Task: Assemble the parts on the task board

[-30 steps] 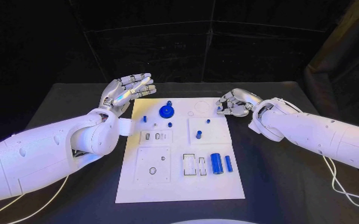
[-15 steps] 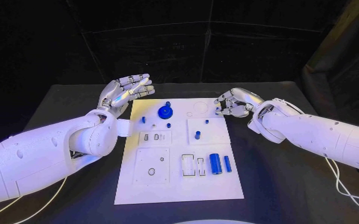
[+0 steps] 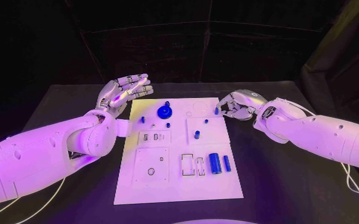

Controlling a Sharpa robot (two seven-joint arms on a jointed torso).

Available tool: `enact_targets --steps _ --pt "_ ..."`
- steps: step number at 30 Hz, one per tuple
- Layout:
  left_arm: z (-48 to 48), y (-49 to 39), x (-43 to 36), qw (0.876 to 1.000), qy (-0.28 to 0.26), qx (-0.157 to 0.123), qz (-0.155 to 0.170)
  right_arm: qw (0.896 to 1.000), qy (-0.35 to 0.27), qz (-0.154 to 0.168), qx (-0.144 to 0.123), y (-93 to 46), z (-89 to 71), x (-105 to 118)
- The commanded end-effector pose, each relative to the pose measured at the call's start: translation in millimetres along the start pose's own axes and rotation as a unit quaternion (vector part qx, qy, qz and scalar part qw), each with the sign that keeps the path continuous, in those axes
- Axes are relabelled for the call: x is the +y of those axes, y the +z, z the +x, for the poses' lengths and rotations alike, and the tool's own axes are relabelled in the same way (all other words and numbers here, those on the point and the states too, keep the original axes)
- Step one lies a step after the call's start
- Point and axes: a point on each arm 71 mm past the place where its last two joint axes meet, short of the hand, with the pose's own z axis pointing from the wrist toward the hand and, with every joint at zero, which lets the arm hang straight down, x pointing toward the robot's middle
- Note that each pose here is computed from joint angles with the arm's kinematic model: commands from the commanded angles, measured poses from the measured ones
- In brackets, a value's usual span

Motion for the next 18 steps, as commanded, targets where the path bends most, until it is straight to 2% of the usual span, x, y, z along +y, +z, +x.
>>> enact_targets --steps 1,7,18 --pt "1.0 0.5 -1.4 1.000 -0.001 0.006 0.004 0.997 -0.070 -0.016 0.023 0.3 2.1 5" --pt "0.7 0.6 -1.3 1.000 -0.001 0.006 0.004 0.995 -0.092 -0.023 0.026 1.2 3.0 10" --pt "0.4 0.9 -0.9 1.000 -0.001 0.006 0.003 0.994 -0.101 -0.029 0.002 4.4 0.9 16"
